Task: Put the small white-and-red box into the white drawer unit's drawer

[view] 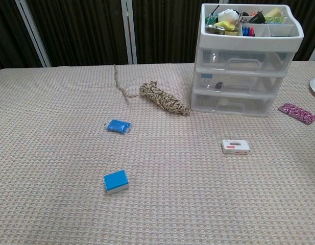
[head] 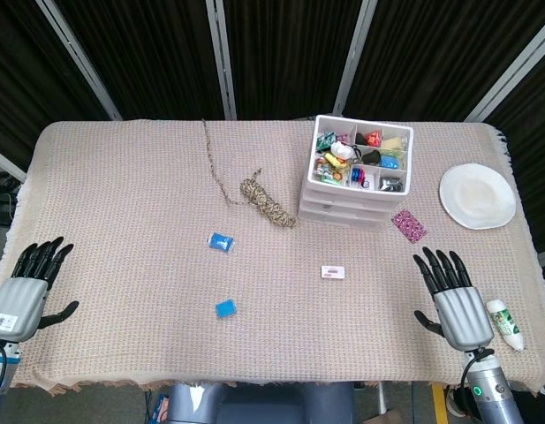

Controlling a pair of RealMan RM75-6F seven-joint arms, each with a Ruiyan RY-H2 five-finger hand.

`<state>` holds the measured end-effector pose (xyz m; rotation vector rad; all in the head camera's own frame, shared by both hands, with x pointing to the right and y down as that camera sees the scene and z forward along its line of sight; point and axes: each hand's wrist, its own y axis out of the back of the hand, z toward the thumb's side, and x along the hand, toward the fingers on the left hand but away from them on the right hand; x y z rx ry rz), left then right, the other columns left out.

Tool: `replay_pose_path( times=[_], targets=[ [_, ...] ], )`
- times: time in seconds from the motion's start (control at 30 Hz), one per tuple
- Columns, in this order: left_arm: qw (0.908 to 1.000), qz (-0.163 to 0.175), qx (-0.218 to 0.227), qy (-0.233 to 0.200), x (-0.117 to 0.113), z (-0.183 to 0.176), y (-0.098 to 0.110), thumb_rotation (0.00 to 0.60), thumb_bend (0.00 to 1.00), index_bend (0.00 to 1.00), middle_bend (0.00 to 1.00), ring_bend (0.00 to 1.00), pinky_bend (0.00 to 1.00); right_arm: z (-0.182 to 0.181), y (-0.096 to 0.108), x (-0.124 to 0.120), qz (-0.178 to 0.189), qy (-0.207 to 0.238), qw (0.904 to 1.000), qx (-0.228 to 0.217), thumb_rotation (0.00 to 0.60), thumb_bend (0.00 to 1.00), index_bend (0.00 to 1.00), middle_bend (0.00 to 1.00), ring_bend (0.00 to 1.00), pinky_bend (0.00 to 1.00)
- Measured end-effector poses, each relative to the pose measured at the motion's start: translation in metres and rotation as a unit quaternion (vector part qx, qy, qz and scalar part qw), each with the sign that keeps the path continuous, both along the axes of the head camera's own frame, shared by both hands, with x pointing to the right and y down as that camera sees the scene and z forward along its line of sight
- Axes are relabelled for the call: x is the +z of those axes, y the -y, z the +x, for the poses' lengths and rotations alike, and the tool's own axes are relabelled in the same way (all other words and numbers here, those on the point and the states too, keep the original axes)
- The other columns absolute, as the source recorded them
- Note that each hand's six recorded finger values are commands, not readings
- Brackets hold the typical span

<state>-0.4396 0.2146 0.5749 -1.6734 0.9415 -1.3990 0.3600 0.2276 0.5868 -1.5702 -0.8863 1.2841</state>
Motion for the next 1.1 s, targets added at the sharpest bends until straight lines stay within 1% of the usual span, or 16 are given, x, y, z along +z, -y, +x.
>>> replay_pose_path(
  times=[0.8,0.83,0.9,0.93,0.97,1.0,1.03,1.07,1.1],
  targets=[
    [1.0000,-0.003,-0.003,-0.001,0.002,-0.001,0.001,0.600,0.24,0.05,0.00,0.00,0.00,-0.003,0.000,0.001,-0.001,0.001,1.0000,-0.003,0.600,0.09,0.03,0.00,0.00,0.00],
    [1.0000,-0.003,-0.003,-0.002,0.002,-0.001,0.001,0.600,0.24,0.05,0.00,0.00,0.00,-0.004,0.000,0.000,0.000,0.003,1.0000,-0.003,0.600,0.09,0.04,0.00,0.00,0.02],
    [1.0000,-0.002,-0.003,-0.003,0.001,-0.001,0.000,0.600,0.24,0.05,0.00,0.00,0.00,-0.005,0.000,-0.001,0.003,0.008,1.0000,-0.003,0.600,0.09,0.05,0.01,0.02,0.11],
    [1.0000,-0.002,-0.003,-0.004,0.001,-0.001,0.000,0.600,0.24,0.05,0.00,0.00,0.00,-0.006,0.001,-0.003,0.006,0.014,0.9999,-0.002,0.600,0.09,0.06,0.05,0.07,0.19],
    [1.0000,-0.001,-0.003,-0.005,0.000,0.000,0.000,0.600,0.24,0.05,0.00,0.00,0.00,-0.008,0.002,-0.005,0.009,0.021,0.9997,-0.001,0.600,0.09,0.07,0.11,0.15,0.29],
    [1.0000,0.000,-0.003,-0.006,0.000,0.000,0.000,0.600,0.24,0.05,0.00,0.00,0.00,-0.009,0.002,-0.007,0.013,0.029,0.9995,0.000,0.600,0.09,0.07,0.15,0.21,0.34],
    [1.0000,0.001,-0.002,-0.007,-0.001,0.001,0.000,0.600,0.24,0.05,0.00,0.00,0.00,-0.011,0.004,-0.010,0.019,0.040,0.9990,0.002,0.600,0.09,0.08,0.22,0.29,0.42],
    [1.0000,0.002,-0.001,-0.008,-0.001,0.001,0.000,0.600,0.24,0.05,0.00,0.00,0.00,-0.013,0.005,-0.012,0.024,0.050,0.9985,0.004,0.600,0.10,0.09,0.28,0.37,0.47],
    [1.0000,0.002,-0.001,-0.008,-0.001,0.001,0.000,0.600,0.24,0.05,0.00,0.00,0.00,-0.015,0.007,-0.015,0.029,0.063,0.9976,0.008,0.600,0.10,0.09,0.32,0.41,0.49]
  ],
)
